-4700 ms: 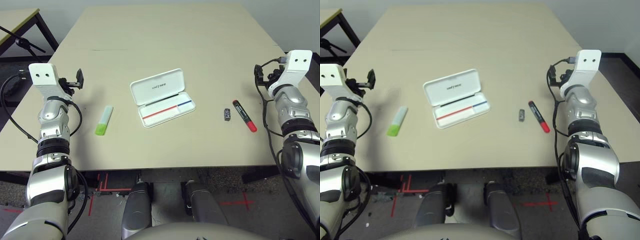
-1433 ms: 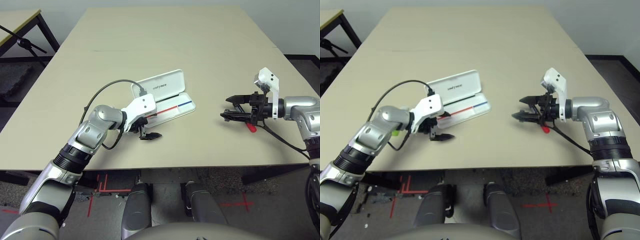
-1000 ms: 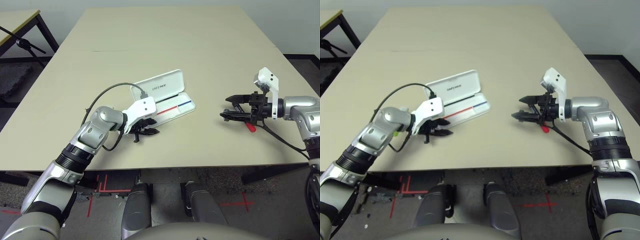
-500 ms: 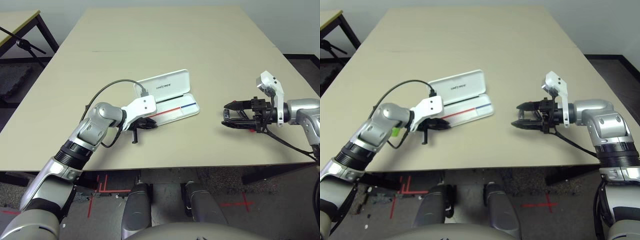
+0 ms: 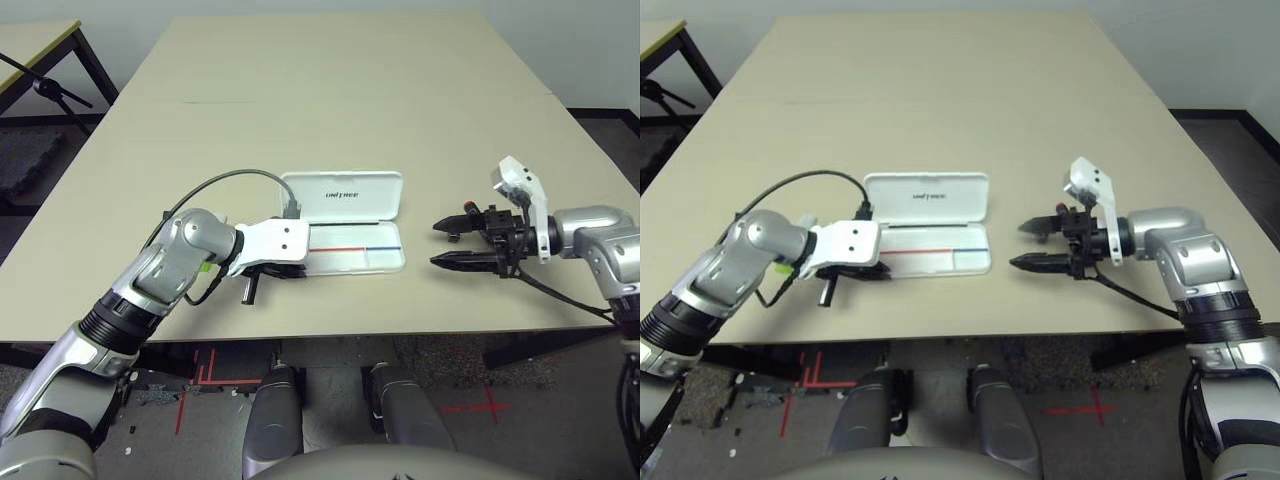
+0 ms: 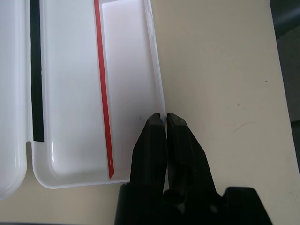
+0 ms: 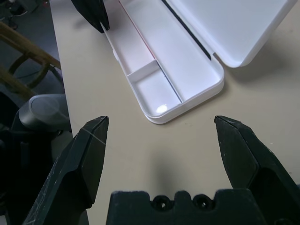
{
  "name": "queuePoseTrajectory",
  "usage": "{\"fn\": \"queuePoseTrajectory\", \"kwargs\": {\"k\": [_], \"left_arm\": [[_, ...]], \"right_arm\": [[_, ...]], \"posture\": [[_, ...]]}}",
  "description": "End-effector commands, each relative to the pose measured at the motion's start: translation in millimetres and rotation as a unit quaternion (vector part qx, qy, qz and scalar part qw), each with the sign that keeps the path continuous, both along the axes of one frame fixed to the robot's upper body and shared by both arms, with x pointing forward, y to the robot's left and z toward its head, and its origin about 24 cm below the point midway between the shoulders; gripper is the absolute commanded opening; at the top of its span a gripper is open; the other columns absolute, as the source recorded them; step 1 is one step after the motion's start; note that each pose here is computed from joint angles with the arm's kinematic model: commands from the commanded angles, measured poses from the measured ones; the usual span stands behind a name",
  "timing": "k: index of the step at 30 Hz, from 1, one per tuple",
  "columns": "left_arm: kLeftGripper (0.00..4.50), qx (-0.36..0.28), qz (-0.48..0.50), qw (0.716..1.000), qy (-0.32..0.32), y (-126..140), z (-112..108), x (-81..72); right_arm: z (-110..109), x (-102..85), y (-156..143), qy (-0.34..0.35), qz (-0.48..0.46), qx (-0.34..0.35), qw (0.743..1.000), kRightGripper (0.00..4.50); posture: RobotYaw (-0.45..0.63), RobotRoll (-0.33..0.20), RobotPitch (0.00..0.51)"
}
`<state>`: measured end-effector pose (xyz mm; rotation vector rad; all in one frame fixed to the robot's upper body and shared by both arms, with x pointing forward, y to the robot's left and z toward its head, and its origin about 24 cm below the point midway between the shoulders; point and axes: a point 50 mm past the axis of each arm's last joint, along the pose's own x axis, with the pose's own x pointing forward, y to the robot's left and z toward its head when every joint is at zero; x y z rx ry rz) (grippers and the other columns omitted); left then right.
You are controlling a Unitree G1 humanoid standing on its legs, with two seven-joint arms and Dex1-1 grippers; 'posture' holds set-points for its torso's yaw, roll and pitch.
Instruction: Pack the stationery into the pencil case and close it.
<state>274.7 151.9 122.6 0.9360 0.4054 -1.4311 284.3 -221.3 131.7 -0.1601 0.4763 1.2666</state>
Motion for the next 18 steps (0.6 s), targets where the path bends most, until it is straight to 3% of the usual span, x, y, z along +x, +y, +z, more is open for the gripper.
{"fn": "queuePoseTrajectory", "kwargs": {"k": [1, 11, 18], "left_arm": [[0.02, 0.013, -0.011, 1.000, 0.005, 1, -4, -3.6], [0.02, 0.018, -0.009, 1.000, 0.008, 2, -8, -5.2], [2.28, -0.001, -0.017, 1.000, 0.000, 3, 6, -11.0]], "right_arm": [[-4, -3.0, 3, 0.007, 0.007, -0.006, 1.000, 4.50], [-8, -4.1, 5, 0.008, 0.009, -0.013, 1.000, 4.50], [-11, -1.5, 2, 0.005, 0.006, -0.017, 1.000, 4.50]], "posture": [[-0.03, 0.000, 0.128], [-0.03, 0.000, 0.133], [-0.02, 0.000, 0.129]]}}
